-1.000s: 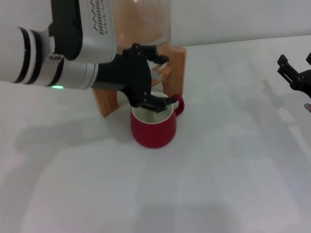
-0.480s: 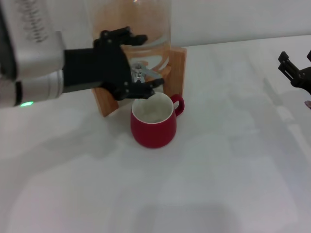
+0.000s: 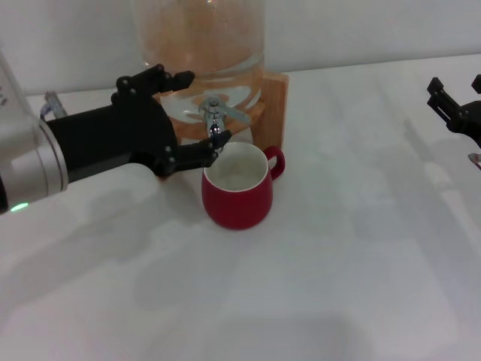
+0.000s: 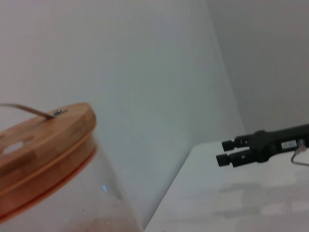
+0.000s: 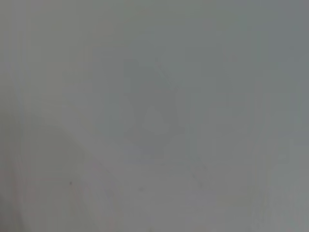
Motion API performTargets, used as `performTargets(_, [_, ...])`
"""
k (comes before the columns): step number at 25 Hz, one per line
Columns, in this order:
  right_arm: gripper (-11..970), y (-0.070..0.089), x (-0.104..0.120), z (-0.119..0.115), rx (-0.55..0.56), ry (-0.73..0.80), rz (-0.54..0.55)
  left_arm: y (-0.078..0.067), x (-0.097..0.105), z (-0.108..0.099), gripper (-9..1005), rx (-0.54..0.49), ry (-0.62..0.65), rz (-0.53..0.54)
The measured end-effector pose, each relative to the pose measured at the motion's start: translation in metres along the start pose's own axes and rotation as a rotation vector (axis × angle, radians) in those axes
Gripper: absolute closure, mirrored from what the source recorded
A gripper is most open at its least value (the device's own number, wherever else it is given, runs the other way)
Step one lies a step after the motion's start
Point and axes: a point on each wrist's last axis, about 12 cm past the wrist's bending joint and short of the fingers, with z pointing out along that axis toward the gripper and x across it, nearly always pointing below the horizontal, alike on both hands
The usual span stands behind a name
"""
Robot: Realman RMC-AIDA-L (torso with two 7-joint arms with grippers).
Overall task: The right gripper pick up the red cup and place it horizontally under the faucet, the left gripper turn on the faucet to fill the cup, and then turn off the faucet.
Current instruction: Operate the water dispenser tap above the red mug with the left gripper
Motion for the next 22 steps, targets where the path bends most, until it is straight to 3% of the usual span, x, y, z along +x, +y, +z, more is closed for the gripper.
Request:
performTargets(12, [114,-0.001,0.001,-0.003,0.006,-0.002,0.003,-0.012,0.019,-0.003,121,-0.038,-0.022,-0.12])
performTargets(22, [114,0.0,0.001,-0.001,0.003,-0.003,0.005,-0.02,0.031,0.005,121,-0.009,-0.012,-0.181])
